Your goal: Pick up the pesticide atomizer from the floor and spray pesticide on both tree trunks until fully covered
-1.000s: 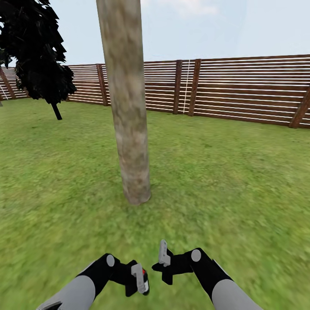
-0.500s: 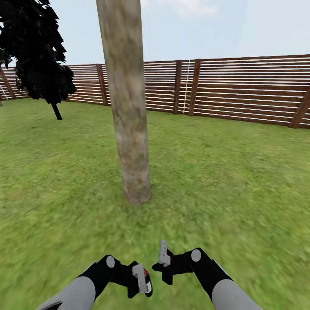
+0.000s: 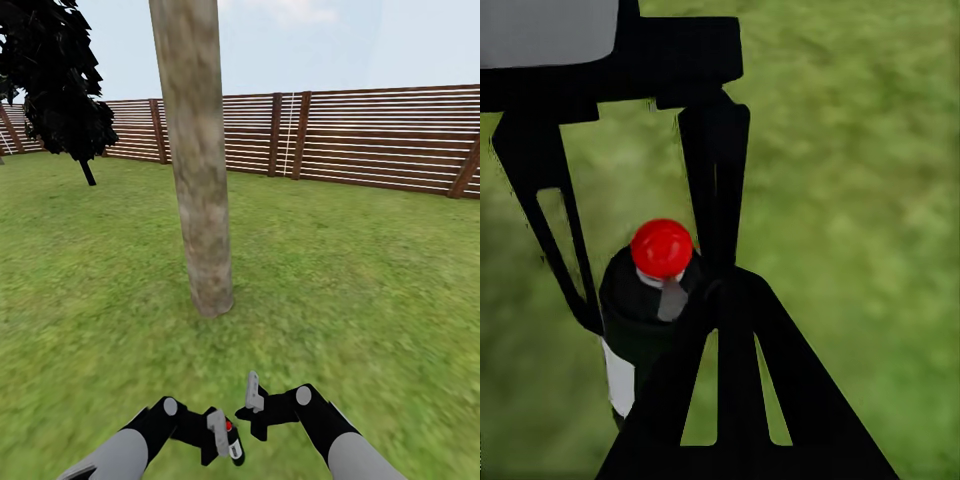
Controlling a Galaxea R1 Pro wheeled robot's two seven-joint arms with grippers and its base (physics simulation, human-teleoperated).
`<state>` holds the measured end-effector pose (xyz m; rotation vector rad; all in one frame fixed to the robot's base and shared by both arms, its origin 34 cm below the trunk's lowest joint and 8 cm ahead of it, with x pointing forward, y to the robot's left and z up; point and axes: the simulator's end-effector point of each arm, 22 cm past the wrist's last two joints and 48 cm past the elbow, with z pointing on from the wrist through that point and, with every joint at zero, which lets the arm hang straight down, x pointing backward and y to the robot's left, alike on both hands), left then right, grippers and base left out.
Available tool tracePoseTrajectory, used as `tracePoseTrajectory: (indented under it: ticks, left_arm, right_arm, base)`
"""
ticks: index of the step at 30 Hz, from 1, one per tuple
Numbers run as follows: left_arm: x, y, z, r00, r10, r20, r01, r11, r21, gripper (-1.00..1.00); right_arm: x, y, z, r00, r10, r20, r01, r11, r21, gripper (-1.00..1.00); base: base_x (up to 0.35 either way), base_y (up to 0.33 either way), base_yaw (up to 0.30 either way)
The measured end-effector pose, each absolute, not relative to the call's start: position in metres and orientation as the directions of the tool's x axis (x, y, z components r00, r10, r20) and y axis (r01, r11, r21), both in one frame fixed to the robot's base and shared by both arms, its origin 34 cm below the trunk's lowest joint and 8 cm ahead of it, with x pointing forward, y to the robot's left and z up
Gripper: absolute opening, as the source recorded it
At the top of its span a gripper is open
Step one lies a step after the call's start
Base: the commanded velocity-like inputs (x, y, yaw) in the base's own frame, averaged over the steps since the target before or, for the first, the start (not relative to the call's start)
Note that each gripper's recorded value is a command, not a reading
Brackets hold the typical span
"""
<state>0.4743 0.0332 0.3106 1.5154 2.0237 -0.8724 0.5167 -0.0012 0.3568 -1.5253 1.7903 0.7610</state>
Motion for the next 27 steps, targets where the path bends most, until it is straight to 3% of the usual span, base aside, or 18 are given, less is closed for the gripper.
tracePoseTrajectory:
  ticks: [27]
  left_arm:
    - [0.4845, 0.0248, 0.3202, -0.328, 0.604, -0.727, 0.944, 0.239, -0.227, -1.00]
  right_arm:
    - [0.5163, -0.0002, 0.3570, -0.105, -0.605, -0.789, -0.988, 0.151, 0.016, -1.00]
  base:
    - [0.000, 0.000, 0.000]
